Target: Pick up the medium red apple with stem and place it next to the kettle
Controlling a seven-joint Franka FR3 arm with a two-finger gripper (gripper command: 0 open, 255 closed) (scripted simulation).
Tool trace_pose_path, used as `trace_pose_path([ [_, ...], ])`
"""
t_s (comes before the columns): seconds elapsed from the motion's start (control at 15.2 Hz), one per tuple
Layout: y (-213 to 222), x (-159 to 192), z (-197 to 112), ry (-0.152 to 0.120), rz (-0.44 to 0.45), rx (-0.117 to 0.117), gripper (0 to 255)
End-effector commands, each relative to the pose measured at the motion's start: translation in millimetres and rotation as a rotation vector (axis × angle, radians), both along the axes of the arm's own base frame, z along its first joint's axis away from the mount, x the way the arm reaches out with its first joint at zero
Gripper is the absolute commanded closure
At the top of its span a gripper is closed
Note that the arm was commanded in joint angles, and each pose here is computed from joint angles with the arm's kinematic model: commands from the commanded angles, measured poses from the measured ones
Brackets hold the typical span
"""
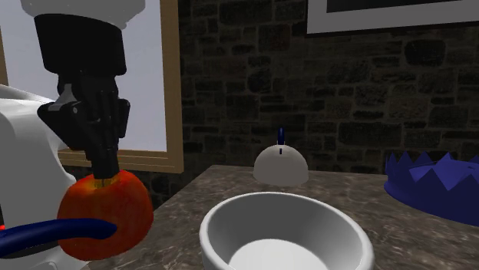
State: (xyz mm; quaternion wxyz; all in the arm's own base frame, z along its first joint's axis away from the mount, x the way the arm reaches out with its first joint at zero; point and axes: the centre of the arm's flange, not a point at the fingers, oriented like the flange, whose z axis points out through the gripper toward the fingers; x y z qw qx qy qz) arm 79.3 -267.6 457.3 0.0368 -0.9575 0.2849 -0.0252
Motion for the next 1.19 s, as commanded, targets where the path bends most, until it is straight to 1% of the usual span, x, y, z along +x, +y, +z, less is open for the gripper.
trace_pose_path([
  [0.0, 2, 0, -10, -0.001, 0.0, -0.001, 255],
  [0.46, 2, 0, -49, -0.001, 0.0, -0.001, 255],
  [0.99, 2, 0, -49, -0.001, 0.0, -0.001, 255],
  [1.06, 2, 0, -49, -0.001, 0.0, -0.001, 0],
  [1.12, 2, 0, -49, -0.001, 0.0, -0.001, 0],
])
